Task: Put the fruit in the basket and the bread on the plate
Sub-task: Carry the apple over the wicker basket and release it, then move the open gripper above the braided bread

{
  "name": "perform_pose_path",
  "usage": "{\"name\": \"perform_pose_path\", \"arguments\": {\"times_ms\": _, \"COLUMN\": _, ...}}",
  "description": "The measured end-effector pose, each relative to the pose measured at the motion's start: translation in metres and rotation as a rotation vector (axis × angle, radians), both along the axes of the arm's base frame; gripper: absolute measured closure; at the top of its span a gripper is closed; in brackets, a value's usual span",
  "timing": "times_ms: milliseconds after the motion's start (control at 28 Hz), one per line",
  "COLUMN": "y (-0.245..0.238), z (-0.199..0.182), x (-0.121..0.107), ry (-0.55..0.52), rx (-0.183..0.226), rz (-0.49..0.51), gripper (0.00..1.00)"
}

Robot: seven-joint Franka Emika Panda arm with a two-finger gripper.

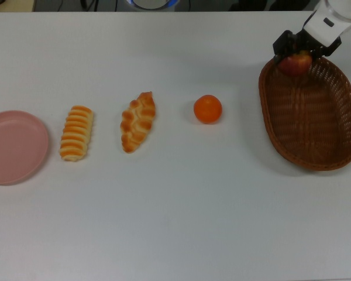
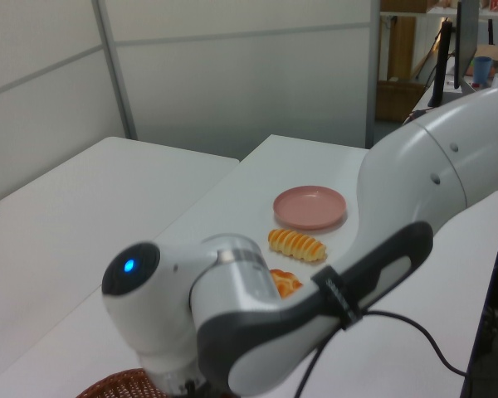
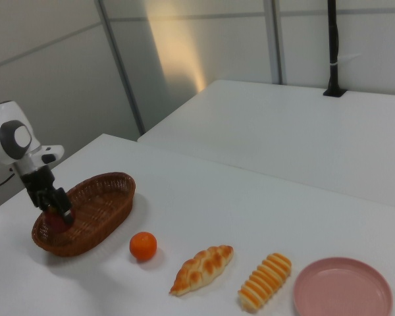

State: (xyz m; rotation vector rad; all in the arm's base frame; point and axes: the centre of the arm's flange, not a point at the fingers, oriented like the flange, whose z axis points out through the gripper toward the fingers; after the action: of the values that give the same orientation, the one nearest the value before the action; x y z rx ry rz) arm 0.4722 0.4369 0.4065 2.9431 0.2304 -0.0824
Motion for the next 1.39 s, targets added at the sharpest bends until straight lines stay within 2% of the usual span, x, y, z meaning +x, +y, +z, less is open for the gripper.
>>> {"name": "perform_pose_path", "arguments": {"times_ms": 143, "y": 0.005, "z": -0.01, "x": -0.003, "ry": 0.003, "rx": -0.015, "rz": -0.008, "gripper": 0.01}}
{"name": "perform_pose_path", "arguments": {"times_ms": 321, "y": 0.005, "z": -0.016, "x": -0.002, "ry": -0.009, "rx": -0.036, "rz": -0.013, "gripper": 0.0}}
{"name": "perform_pose_path", "arguments": {"times_ms": 714, "y": 0.0, "z": -0.012, "x": 0.004, "ry": -0.025, "rx": -0.035, "rz": -0.046, "gripper": 0.0}}
{"name": "perform_pose_path", "arguments": {"times_ms": 857, "y": -0.028, "z": -0.002, "x": 0.028, "ry": -0.044, "rx": -0.034, "rz": -0.105, "gripper": 0.0}}
{"name": "perform_pose_path", "arguments": {"times_ms": 1000, "y": -0.078, "z": 0.006, "x": 0.064, "ry": -0.043, "rx": -0.031, "rz": -0.141, "gripper": 0.0}}
{"name": "perform_pose_path", "arguments": {"times_ms": 1179, "y": -0.148, "z": 0.022, "x": 0.103, "ry": -0.041, "rx": -0.021, "rz": -0.151, "gripper": 0.0}}
{"name": "perform_pose_path", "arguments": {"times_ms": 1393, "y": -0.22, "z": 0.037, "x": 0.13, "ry": -0.029, "rx": -0.002, "rz": -0.134, "gripper": 0.0}}
